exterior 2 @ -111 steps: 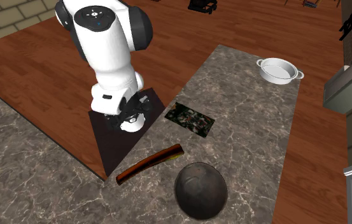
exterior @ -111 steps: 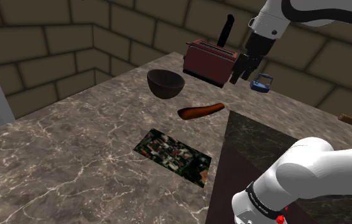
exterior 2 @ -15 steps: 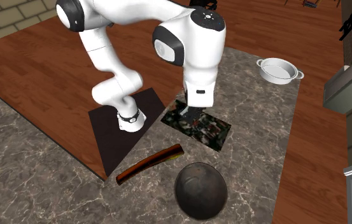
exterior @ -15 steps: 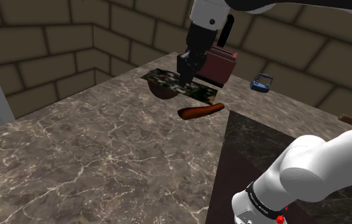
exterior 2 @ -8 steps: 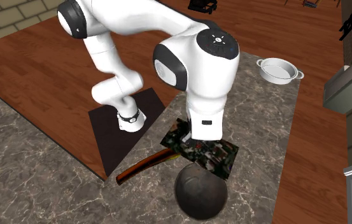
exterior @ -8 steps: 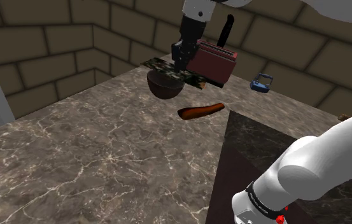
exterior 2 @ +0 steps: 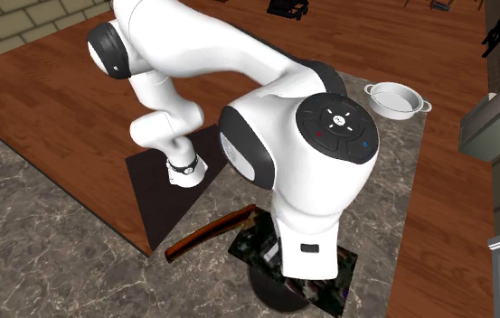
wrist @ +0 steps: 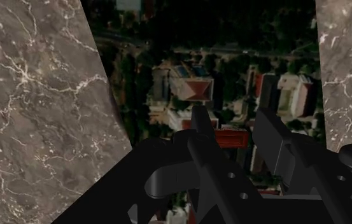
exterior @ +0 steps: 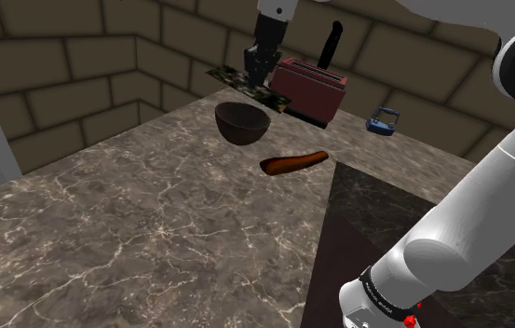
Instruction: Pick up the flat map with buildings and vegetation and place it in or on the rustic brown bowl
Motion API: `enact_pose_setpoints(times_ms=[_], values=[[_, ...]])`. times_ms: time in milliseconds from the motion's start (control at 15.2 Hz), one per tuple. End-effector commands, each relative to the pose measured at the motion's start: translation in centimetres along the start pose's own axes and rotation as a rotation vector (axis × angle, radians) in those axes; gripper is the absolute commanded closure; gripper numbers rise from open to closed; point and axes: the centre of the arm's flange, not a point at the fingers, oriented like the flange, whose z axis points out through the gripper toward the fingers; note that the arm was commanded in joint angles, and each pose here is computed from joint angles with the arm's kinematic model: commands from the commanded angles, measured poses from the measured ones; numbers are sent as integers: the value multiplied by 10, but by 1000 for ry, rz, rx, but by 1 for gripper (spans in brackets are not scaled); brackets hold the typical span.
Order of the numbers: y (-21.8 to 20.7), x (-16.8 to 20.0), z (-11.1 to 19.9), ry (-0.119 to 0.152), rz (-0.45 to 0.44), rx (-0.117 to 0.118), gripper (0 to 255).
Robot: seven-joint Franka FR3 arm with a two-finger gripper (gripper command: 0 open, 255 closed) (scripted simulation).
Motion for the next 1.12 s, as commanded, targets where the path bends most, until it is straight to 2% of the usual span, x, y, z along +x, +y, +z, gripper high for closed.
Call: enact_pose_setpoints(times_ms=[0,1056], values=[[9,8,5,-1,0,0,255],[8,6,89,-1,0,0,255]])
